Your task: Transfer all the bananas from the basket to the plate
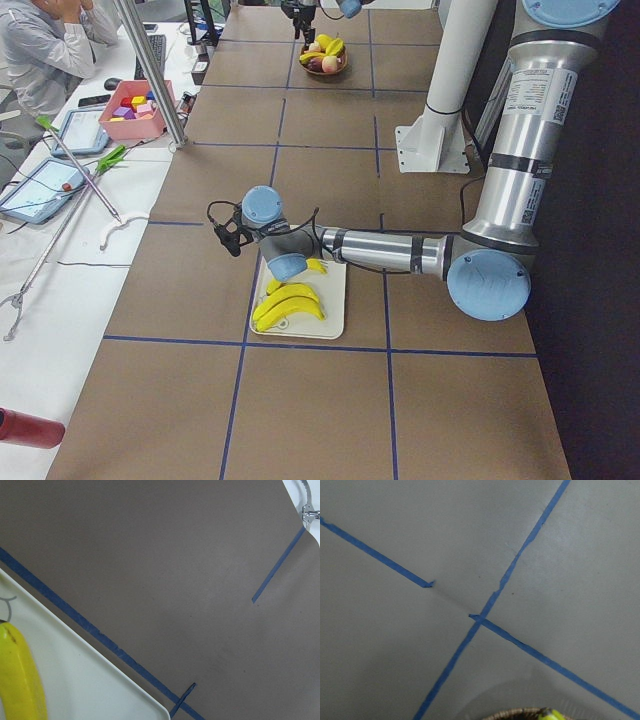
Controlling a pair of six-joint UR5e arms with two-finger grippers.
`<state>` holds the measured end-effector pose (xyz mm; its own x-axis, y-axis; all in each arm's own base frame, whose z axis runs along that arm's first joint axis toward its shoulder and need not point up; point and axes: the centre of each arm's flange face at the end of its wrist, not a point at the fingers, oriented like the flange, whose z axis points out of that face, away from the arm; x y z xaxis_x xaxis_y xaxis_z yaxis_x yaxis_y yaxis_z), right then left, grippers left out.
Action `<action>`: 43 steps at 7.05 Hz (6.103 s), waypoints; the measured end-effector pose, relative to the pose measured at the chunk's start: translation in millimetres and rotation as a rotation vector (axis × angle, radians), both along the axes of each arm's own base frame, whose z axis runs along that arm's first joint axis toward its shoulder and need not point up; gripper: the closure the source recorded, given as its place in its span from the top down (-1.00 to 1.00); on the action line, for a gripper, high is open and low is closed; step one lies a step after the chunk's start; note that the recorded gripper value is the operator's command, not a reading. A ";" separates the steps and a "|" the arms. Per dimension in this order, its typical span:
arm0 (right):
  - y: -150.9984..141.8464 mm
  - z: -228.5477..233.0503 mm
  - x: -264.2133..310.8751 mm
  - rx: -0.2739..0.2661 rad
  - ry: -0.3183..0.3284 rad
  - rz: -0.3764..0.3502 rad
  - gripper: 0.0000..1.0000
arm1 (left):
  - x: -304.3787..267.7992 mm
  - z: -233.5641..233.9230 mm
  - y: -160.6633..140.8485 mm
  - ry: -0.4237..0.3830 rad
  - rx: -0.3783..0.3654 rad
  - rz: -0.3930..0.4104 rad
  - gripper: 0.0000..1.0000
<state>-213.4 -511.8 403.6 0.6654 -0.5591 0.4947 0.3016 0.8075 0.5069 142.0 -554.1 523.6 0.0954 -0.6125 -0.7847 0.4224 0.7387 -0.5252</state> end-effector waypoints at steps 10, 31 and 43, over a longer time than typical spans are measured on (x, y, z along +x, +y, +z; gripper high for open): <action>-6.5 144.1 -15.4 0.052 0.007 -0.125 0.62 | 0.3 -4.9 -0.2 0.005 0.007 0.001 1.00; -26.9 -40.7 -36.4 -0.158 0.042 -0.096 -1.00 | 4.3 -20.3 -3.8 0.016 0.044 0.008 1.00; -0.4 -300.3 -298.8 -0.475 -0.621 0.287 -1.00 | 170.7 -294.7 45.7 0.262 0.540 0.298 1.00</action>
